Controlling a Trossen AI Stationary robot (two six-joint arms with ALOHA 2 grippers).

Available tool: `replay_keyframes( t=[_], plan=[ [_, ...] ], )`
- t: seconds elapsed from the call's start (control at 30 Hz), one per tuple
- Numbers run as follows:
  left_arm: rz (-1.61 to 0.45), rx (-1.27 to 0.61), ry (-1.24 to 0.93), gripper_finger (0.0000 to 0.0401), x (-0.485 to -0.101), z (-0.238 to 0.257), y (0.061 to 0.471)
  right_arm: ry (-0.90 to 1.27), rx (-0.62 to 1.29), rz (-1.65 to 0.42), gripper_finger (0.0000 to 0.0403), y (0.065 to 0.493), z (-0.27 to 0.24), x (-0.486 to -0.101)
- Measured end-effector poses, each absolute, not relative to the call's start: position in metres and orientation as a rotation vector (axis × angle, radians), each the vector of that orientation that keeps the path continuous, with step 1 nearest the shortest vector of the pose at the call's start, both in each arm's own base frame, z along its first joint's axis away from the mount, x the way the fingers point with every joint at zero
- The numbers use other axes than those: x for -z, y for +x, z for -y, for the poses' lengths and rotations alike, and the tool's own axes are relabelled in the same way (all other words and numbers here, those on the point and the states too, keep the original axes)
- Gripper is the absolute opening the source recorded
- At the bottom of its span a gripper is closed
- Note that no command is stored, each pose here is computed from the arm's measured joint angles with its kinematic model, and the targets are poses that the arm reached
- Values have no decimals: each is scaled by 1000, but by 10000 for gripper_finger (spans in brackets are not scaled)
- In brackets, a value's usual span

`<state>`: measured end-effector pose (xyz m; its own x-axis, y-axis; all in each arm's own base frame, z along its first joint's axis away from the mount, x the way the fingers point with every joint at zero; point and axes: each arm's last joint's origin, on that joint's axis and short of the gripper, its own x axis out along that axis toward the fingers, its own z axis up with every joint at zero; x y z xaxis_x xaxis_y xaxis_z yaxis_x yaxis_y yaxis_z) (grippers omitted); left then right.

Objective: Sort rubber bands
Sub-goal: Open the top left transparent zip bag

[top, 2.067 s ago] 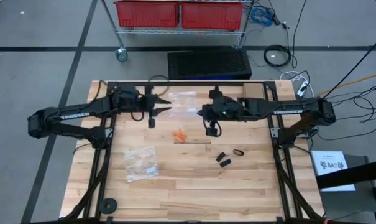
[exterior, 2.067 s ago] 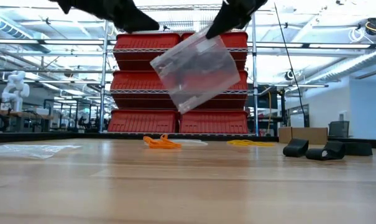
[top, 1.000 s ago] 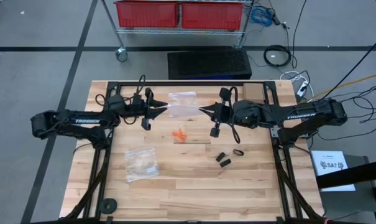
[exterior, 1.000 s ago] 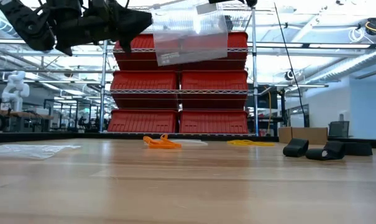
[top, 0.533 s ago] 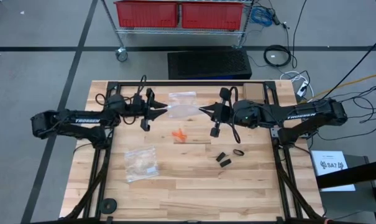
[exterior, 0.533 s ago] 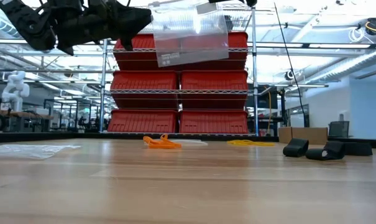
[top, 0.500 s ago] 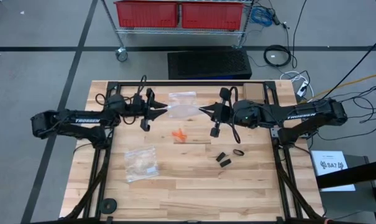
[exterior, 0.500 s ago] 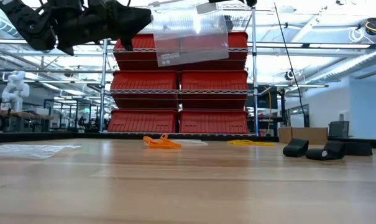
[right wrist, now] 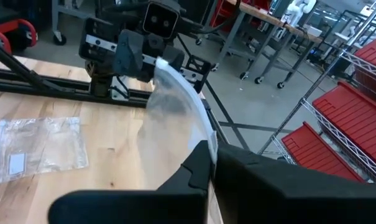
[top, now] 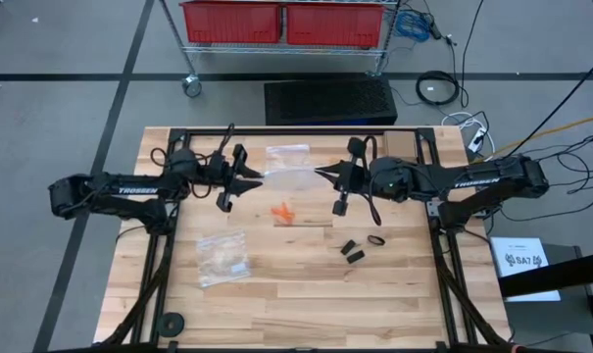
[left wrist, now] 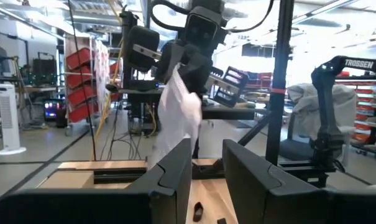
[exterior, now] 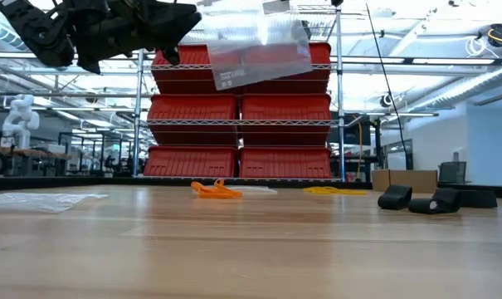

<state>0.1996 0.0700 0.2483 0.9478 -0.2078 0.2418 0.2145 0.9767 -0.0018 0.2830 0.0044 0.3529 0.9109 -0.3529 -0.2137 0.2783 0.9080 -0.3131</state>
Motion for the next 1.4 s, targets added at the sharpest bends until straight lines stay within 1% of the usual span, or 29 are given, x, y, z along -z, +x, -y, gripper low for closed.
replay_keyframes(
  t=[0.1, 0.27, 0.47, 0.7, 0.77, 0.83, 0.97, 1.07, 1.2, 1.4],
  plan=[
    [244, 202, -31, 98, -248, -70, 200, -281, 329, -269, 0, 283, -4, -353],
    [259, 115, -43, 98, -249, -73, 200, -280, 328, -268, 0, 283, -5, -353],
    [273, 136, -37, 98, -256, -68, 204, -276, 328, -266, 0, 283, -5, -353],
    [242, 148, 6, 96, -261, -65, 210, -272, 328, -265, 0, 283, -5, -353],
    [229, 135, 12, 88, -260, -66, 211, -272, 328, -265, 0, 283, -5, -353],
    [228, 109, 17, 70, -260, -66, 212, -271, 329, -265, 0, 283, -5, -353],
    [230, 93, 37, 14, -260, -67, 212, -254, 330, -263, 0, 283, -5, -353],
    [228, 89, 35, 8, -260, -67, 212, -228, 333, -266, 1, 283, -5, -352],
    [182, 96, 21, 4, -255, -68, 213, -207, 333, -318, 22, 281, -4, -347],
    [8, 86, 11, 3, -238, -68, 214, -171, 338, -375, 84, 277, -4, -342]
  ],
)
